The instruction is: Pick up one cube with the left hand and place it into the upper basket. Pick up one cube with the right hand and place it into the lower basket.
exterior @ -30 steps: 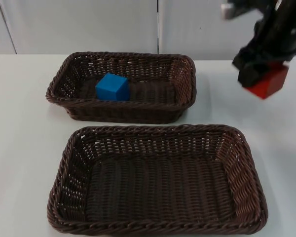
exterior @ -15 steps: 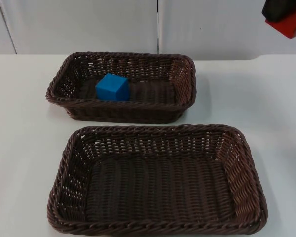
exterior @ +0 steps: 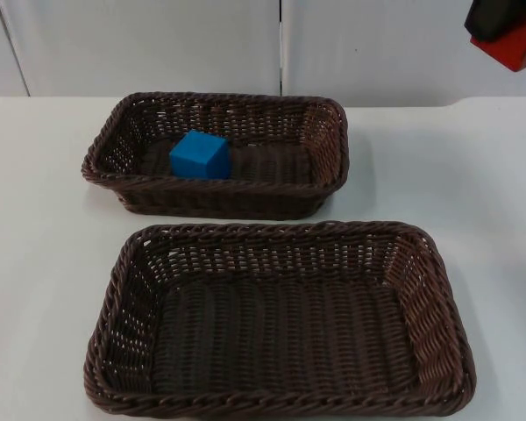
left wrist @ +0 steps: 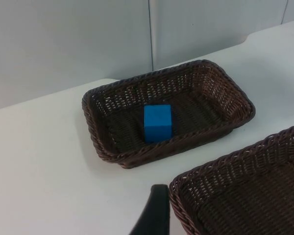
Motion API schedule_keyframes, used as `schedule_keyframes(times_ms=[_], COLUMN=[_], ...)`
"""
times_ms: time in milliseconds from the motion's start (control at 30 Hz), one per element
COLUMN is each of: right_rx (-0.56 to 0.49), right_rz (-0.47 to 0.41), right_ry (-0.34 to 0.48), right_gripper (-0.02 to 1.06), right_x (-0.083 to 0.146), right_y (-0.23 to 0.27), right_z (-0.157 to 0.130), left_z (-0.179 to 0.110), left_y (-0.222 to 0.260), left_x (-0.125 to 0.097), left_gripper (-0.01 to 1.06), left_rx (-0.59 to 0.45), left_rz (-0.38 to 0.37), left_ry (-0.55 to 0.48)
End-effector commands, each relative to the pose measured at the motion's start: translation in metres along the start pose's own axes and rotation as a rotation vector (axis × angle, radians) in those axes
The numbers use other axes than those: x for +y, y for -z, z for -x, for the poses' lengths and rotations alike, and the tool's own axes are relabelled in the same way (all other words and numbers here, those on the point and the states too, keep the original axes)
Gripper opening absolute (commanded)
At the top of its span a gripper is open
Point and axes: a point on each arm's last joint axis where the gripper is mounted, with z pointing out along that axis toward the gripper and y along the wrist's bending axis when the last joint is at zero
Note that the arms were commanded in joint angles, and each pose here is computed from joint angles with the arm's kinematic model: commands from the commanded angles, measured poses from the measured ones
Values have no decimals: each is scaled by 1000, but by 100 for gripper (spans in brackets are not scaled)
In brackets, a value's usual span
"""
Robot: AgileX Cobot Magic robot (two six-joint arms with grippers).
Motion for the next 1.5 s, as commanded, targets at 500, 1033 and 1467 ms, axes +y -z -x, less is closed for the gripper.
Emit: schedule_keyframes(times_ms=[500,1033,1467], right_rx=[-23,-15,27], right_rz=[114,237,302], right_ry=[157,369,409], right_gripper=[0,0,0], right_x=[78,170,195], right_y=[10,25,31], right_z=[12,7,-2], left_z=[-1,-1,-1], left_y=[0,0,0], left_x=[0,0,0], left_gripper=[78,78,78], left_rx=[1,1,1], left_rz=[0,0,0], left_ry=[-5,-5,-5])
